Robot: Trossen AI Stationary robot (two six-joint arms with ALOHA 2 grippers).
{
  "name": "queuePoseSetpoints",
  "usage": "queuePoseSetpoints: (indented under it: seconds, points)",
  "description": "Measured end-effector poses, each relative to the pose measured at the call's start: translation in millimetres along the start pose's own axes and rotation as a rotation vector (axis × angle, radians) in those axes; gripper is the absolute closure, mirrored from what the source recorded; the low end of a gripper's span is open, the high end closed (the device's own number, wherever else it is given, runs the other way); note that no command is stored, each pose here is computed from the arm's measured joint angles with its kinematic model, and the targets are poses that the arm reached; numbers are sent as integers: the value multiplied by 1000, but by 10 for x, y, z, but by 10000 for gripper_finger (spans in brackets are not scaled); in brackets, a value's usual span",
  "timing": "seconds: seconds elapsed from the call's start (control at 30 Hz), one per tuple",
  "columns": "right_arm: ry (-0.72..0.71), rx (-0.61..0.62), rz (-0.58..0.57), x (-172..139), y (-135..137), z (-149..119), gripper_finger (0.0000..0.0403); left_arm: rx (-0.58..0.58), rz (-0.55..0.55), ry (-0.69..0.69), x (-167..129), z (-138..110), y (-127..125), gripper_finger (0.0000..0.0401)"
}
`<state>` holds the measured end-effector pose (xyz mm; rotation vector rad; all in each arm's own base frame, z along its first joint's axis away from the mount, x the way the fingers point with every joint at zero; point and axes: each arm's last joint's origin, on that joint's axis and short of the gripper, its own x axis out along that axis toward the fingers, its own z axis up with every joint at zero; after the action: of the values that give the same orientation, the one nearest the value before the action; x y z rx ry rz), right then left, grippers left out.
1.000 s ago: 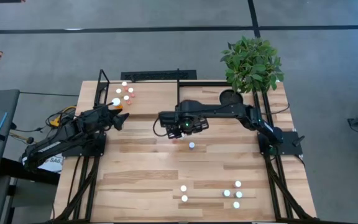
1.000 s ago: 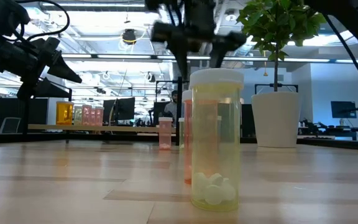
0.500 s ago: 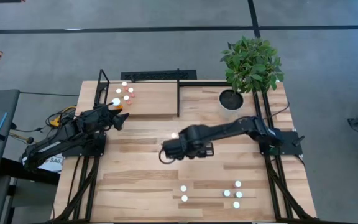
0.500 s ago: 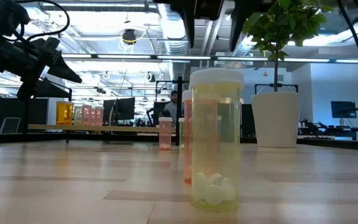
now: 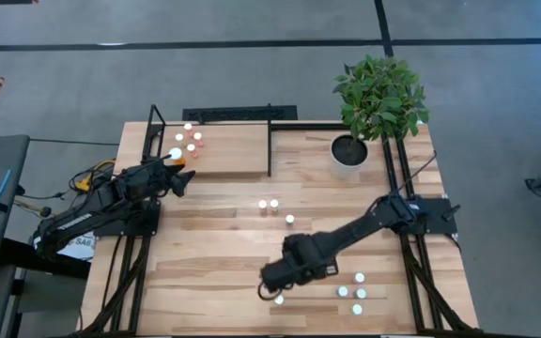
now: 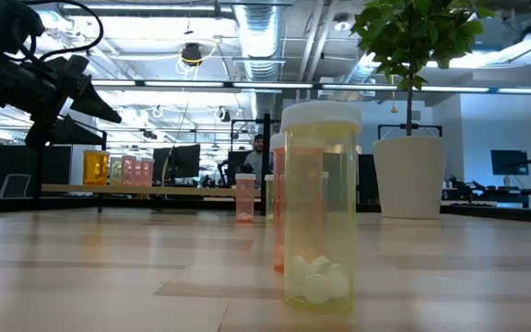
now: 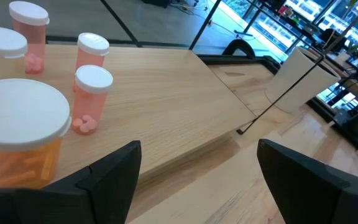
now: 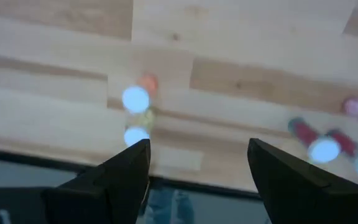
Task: Pick and place medicine bottles onto shelf by color
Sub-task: Move the orange pill bottle to the center
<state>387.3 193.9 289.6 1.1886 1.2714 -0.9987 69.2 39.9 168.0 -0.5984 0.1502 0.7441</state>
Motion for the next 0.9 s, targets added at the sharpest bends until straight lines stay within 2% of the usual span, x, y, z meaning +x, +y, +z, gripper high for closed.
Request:
queuePoseSetpoints:
  seconds: [0.13, 0.3, 0.7, 0.9]
  points:
    - [-6, 88, 27, 11, -3, -95, 112, 0, 0, -1, 0, 0, 0, 92]
    - [8, 155, 51, 257, 167, -72, 112, 0, 0, 0, 0, 0, 0, 92]
    - [130, 82, 27, 779, 481, 177, 110, 0, 0, 0, 0, 0, 0, 92]
    - [152, 46, 35, 907, 526, 134, 86, 0, 0, 0, -1, 1, 0, 92]
